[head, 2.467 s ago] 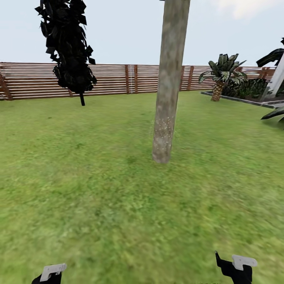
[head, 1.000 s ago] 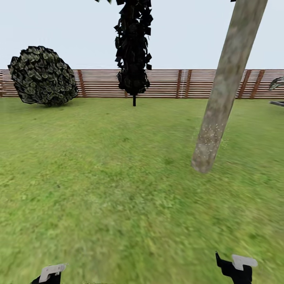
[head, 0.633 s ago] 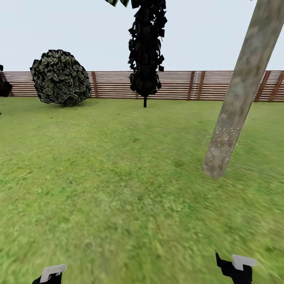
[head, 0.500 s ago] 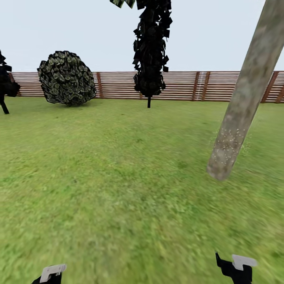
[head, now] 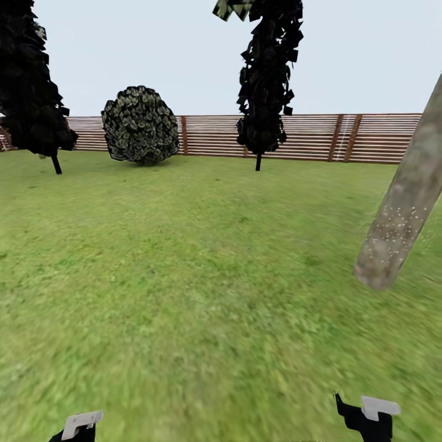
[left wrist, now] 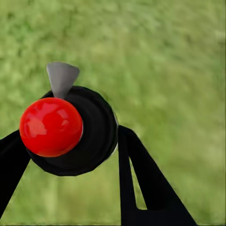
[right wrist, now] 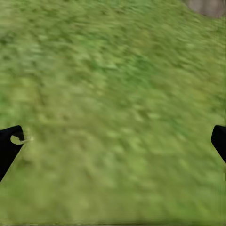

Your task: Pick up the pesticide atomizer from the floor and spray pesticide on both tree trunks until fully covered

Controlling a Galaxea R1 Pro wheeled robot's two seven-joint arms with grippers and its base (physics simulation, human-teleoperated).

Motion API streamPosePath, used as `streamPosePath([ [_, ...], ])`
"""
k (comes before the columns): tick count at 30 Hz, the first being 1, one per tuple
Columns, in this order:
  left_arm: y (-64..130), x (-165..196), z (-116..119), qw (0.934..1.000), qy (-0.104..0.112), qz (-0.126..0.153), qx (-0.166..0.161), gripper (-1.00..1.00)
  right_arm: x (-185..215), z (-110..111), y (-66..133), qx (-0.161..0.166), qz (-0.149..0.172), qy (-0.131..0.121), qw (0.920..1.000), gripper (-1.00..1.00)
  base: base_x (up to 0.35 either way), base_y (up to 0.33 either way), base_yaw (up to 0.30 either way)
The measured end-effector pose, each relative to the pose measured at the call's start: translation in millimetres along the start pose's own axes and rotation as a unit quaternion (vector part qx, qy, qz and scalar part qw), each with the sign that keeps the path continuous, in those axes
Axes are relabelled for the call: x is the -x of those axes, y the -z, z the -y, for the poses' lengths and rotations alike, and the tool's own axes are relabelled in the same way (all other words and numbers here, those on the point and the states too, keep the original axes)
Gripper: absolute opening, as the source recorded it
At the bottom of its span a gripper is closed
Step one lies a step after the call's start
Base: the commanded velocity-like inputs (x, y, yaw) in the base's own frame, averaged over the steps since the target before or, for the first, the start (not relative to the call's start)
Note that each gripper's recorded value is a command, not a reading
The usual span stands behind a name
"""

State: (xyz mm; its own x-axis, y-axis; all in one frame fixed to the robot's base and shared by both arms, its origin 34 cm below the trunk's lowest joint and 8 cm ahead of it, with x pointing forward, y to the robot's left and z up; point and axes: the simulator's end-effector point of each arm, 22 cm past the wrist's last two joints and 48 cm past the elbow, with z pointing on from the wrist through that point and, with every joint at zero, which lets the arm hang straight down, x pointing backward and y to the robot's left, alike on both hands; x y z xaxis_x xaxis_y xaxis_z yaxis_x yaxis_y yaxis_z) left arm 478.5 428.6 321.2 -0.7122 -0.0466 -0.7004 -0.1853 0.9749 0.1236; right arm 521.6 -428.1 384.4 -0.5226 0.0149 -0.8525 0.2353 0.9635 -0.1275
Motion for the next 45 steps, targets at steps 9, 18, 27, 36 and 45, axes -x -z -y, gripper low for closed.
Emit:
streamPosePath([
  [9, 0.6, 3.4, -0.8, 1.0, 0.001, 0.004, 0.0, -1.0, 3.3, -0.5, 0.4, 0.0, 0.004, -0.001, 1.0, 1.0, -0.115, 0.287, 0.251],
  [18, 0.3, 1.4, -1.7, 1.0, 0.001, 0.001, 0.001, -1.0, 0.7, -2.5, 0.5, 0.0, 0.001, -0.002, 1.0, 1.0, -0.004, 0.301, 0.275],
  [27, -0.2, -2.4, -2.2, 1.0, 0.001, -0.003, 0.002, -1.0, -3.2, -3.9, 0.4, 0.001, -0.003, -0.002, 1.0, 1.0, 0.0, 0.303, 0.272],
  [36, -0.8, -5.7, -3.4, 1.0, 0.0, -0.007, 0.003, -1.0, -7.2, -6.6, 0.4, 0.002, -0.007, -0.002, 1.0, 1.0, 0.0, 0.303, 0.27],
  [45, -1.3, -9.2, -3.5, 0.9999, -0.001, -0.01, 0.004, -1.0, -10.9, -7.1, 0.2, 0.002, -0.011, -0.001, 0.9999, 1.0, -0.026, 0.303, 0.269],
])
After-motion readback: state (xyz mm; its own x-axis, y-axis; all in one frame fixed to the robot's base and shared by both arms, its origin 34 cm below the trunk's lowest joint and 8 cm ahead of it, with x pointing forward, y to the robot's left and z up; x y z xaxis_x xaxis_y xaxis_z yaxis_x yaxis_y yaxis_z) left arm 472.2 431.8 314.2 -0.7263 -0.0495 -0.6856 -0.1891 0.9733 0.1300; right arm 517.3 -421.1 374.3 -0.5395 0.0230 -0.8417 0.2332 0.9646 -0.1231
